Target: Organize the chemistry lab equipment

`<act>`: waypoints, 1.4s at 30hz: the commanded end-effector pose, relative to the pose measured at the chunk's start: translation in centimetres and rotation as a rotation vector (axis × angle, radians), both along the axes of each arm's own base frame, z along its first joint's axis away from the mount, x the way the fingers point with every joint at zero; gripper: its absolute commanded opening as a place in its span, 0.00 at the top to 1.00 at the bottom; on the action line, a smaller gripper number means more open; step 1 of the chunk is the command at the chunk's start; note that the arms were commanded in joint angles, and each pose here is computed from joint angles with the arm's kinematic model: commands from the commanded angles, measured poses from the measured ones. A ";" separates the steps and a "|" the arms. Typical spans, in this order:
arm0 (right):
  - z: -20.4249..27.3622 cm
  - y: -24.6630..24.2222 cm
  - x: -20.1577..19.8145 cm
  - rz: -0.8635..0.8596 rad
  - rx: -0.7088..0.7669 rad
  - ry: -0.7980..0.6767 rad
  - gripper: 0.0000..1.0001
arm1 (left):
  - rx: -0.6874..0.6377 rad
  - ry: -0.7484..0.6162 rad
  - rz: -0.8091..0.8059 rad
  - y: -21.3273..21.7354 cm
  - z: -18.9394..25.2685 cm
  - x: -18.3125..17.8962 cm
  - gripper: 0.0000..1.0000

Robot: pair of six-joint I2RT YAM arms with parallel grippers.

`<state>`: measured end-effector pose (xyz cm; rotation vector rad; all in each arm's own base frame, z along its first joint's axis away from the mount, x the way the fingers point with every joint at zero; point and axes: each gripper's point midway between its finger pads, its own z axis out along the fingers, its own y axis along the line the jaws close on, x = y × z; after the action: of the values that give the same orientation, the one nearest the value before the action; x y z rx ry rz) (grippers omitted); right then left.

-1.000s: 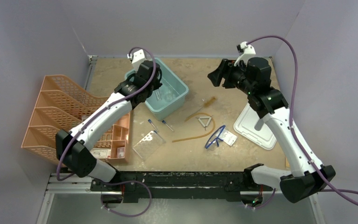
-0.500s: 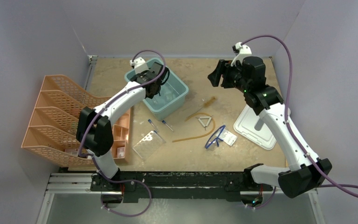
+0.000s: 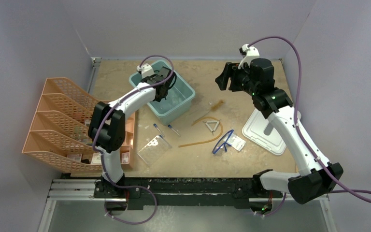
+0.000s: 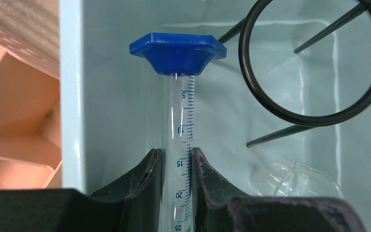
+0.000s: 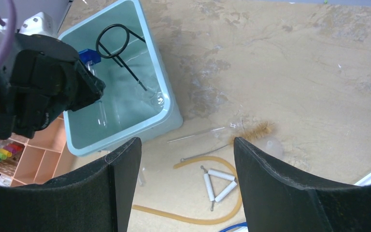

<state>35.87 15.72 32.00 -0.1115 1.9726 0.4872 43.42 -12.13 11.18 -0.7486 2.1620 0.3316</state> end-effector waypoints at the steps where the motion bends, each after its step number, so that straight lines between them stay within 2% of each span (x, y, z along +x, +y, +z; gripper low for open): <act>1: 1.9 -0.2 0.4 -0.006 0.001 -0.057 0.28 | -0.003 -0.069 0.040 -0.2 1.1 2.2 1.00; 7: 1.5 -0.3 0.6 -0.012 -0.004 -0.045 0.28 | 0.016 -0.067 0.067 0.5 0.2 2.7 1.00; 15: 1.4 -0.8 0.6 -0.034 -0.020 -0.040 0.28 | 0.002 -0.009 0.059 0.8 -2.2 2.7 0.92; 20: 1.6 -1.1 0.4 -0.048 -0.025 -0.044 0.28 | -0.005 -0.011 0.053 0.8 -2.1 3.0 0.81; 22: 1.6 -1.1 0.4 -0.049 -0.024 -0.042 0.28 | -0.005 -0.016 0.048 0.7 -1.7 3.2 0.73; 29: 0.7 -1.2 -0.2 -0.054 -0.017 -0.013 0.28 | -0.004 -0.040 0.029 0.8 0.4 3.3 0.59; 34: 0.0 -1.2 -0.4 -0.062 -0.001 0.012 0.28 | 0.007 -0.047 0.018 1.1 2.2 2.8 0.55; 38: -1.5 -1.8 0.3 -0.119 -0.019 0.053 0.28 | -0.033 -0.129 -0.016 1.0 6.8 2.6 0.55; 42: -5.8 -2.0 0.6 -0.194 -0.004 0.198 0.34 | -0.095 -0.220 -0.089 0.5 11.6 1.8 0.55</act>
<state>36.06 14.49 29.75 -0.0117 2.0474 0.4204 45.26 -11.58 13.25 -0.7309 2.1557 0.2876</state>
